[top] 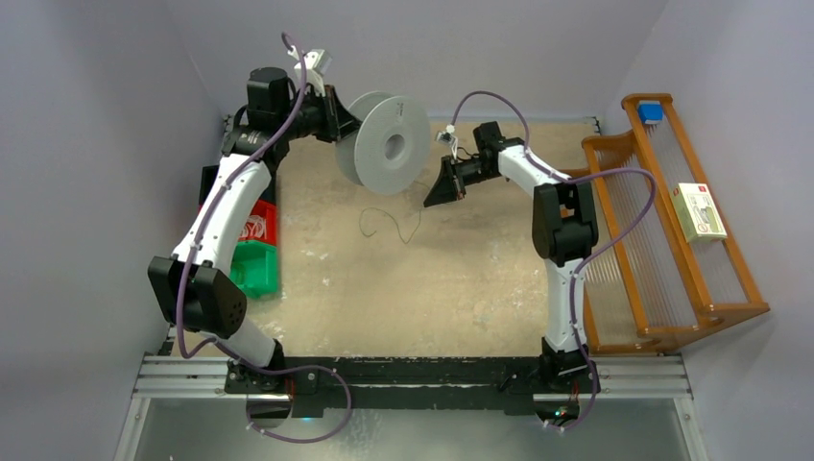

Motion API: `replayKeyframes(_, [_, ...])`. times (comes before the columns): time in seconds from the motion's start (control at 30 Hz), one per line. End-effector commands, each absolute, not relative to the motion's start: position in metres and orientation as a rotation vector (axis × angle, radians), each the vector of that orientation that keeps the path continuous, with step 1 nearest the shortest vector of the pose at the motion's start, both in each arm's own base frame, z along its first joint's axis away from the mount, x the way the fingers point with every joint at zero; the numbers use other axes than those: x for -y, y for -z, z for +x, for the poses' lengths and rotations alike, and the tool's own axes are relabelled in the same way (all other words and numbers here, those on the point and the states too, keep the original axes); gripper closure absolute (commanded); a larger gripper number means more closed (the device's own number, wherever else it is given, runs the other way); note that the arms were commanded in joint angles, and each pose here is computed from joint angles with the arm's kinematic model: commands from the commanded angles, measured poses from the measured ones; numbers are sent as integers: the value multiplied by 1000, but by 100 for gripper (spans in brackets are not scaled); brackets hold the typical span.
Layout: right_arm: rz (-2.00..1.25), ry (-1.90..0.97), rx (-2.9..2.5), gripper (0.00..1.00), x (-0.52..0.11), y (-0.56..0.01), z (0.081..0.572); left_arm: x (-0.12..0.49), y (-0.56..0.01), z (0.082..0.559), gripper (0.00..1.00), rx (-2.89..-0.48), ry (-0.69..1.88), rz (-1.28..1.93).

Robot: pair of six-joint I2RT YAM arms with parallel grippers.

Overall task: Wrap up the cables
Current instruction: Wrap the cable around the cable reel.

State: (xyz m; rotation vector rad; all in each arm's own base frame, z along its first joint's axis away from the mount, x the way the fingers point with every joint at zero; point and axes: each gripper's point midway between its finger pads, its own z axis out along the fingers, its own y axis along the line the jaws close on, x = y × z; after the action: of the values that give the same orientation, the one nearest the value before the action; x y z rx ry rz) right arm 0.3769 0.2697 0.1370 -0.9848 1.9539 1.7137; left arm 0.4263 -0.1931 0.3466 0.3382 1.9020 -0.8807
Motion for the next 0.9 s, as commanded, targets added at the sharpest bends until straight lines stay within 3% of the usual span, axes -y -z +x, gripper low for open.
replayKeyframes(0.0, [-1007,-1640,-1929,100,-267,-162,377,199,-389,418,100,-1728,917,403])
replayKeyframes(0.87, [-839,-1365,-2015,100,-235,-185,413,215,-385,385,100,-1639,1032,611])
